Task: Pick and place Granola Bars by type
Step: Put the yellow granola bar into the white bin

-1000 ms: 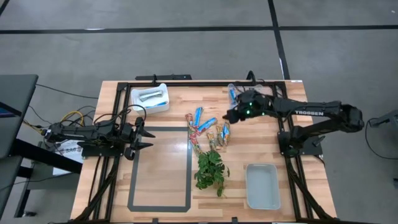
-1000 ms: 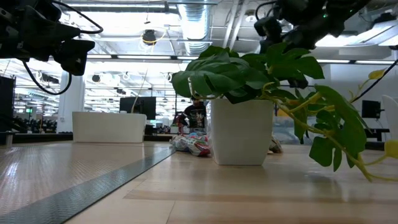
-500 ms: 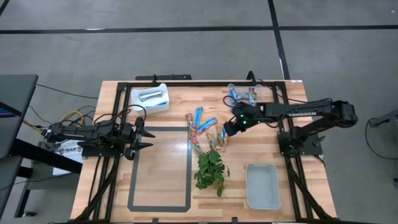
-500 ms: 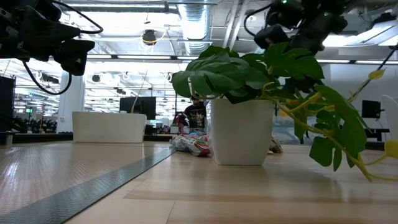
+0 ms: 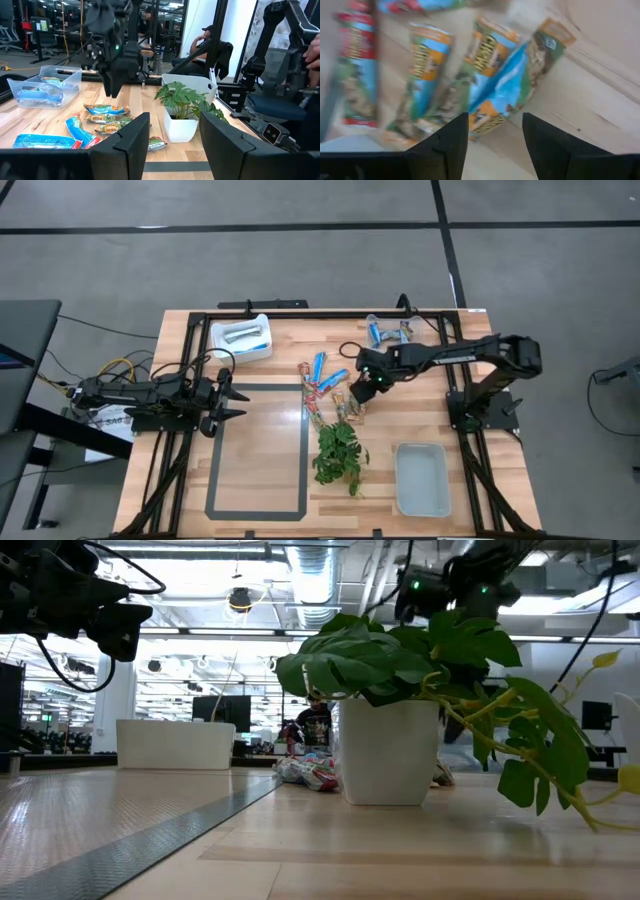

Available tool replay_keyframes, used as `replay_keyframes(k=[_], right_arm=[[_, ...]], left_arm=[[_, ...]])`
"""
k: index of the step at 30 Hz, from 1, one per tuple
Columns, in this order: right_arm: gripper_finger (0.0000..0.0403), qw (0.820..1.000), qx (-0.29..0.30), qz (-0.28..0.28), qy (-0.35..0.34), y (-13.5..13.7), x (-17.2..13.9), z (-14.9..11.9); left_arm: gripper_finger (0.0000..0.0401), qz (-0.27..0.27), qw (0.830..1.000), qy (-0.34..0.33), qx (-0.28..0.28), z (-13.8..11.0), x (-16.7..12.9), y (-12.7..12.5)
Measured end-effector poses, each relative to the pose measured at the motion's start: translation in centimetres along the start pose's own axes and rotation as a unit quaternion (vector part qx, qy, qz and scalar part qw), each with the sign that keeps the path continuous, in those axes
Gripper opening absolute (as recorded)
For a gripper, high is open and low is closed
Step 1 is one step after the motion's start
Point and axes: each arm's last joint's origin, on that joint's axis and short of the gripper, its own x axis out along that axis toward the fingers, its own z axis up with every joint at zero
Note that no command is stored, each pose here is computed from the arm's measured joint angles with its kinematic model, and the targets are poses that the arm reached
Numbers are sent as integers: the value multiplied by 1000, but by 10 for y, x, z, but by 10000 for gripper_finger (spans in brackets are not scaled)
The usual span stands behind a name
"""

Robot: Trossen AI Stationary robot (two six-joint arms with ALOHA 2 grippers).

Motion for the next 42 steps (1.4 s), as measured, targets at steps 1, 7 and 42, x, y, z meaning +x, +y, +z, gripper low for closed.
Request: replay_keyframes(k=[1, 7, 42], right_arm=[[175, 1000, -3, -5, 5, 0, 3, 0], [173, 999, -4, -43, 7, -3, 20, 2], [10, 998, -53, 30, 10, 8, 43, 11]], left_arm=[[164, 0, 1000, 0, 0, 0, 0, 0], [164, 0, 1000, 0, 0, 0, 0, 0], [164, 0, 1000, 0, 0, 0, 0, 0]])
